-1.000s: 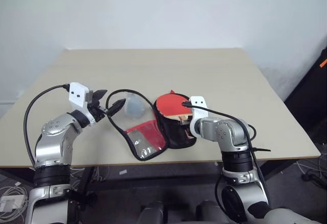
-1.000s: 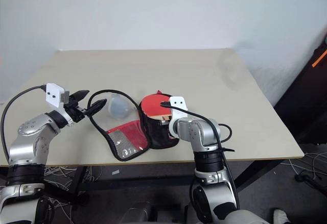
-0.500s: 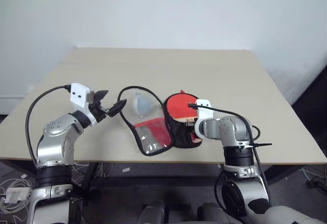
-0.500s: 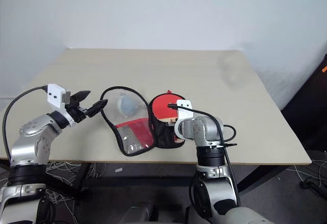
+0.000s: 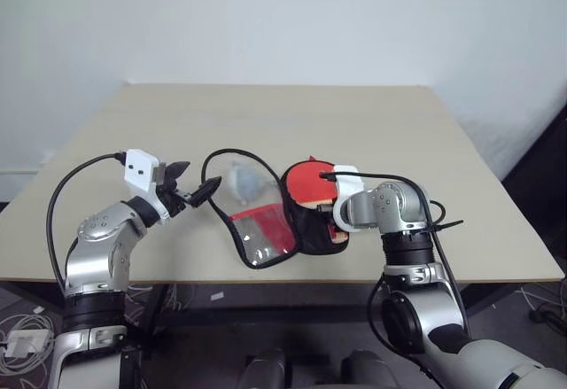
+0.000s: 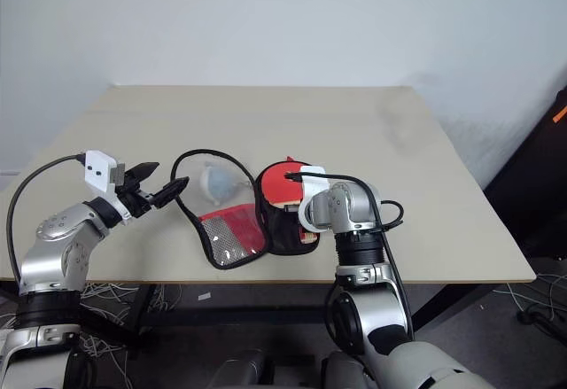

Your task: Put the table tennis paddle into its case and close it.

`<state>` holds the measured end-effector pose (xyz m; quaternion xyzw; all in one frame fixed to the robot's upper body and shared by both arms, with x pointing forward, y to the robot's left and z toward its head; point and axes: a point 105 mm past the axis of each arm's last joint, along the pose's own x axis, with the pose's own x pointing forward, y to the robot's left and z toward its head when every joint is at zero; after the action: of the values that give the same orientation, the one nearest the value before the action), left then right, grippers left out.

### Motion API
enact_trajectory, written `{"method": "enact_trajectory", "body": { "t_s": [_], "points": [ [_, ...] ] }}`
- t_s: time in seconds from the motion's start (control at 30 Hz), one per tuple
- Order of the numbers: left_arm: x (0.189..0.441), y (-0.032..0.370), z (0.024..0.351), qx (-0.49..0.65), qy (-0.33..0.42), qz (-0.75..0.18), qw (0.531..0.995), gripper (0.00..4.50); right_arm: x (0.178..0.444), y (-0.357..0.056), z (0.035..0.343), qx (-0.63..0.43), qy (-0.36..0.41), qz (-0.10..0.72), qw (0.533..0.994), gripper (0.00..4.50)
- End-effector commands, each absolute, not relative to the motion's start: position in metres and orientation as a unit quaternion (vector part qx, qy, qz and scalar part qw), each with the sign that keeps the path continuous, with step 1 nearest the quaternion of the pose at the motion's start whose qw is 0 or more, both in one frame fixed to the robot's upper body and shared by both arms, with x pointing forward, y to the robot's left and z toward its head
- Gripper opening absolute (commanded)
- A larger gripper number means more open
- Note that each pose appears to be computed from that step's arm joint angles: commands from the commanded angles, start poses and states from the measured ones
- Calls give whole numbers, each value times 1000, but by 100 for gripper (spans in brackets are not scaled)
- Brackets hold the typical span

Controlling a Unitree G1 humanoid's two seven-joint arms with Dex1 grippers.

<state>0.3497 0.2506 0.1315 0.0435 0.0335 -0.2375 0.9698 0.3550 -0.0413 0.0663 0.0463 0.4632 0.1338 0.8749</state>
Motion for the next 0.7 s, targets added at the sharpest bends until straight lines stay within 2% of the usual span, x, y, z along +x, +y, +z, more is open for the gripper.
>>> {"method": "enact_trajectory", "body": {
  "t_s": [0.03, 0.13, 0.2, 0.33, 0.43, 0.53, 0.7],
  "points": [
    [349, 248, 149, 52, 3, -239, 970, 450, 345, 21, 94, 88, 443, 205, 868, 275],
    [349, 249, 149, 52, 4, -237, 970, 450, 346, 23, 101, 125, 441, 209, 864, 382],
    [350, 249, 149, 51, 4, -237, 970, 450, 345, 30, 114, 167, 431, 245, 853, 448],
    [352, 249, 150, 51, 3, -236, 970, 450, 349, 21, 130, 190, 396, 266, 858, 448],
    [354, 248, 150, 51, 3, -236, 970, 450, 355, -8, 137, 164, 351, 266, 883, 448],
    [356, 246, 149, 50, 3, -238, 970, 450, 360, -46, 132, 89, 315, 235, 915, 448],
    [361, 244, 149, 50, 4, -241, 969, 450, 357, -68, 126, -15, 280, 233, 931, 448]
  ]
}}
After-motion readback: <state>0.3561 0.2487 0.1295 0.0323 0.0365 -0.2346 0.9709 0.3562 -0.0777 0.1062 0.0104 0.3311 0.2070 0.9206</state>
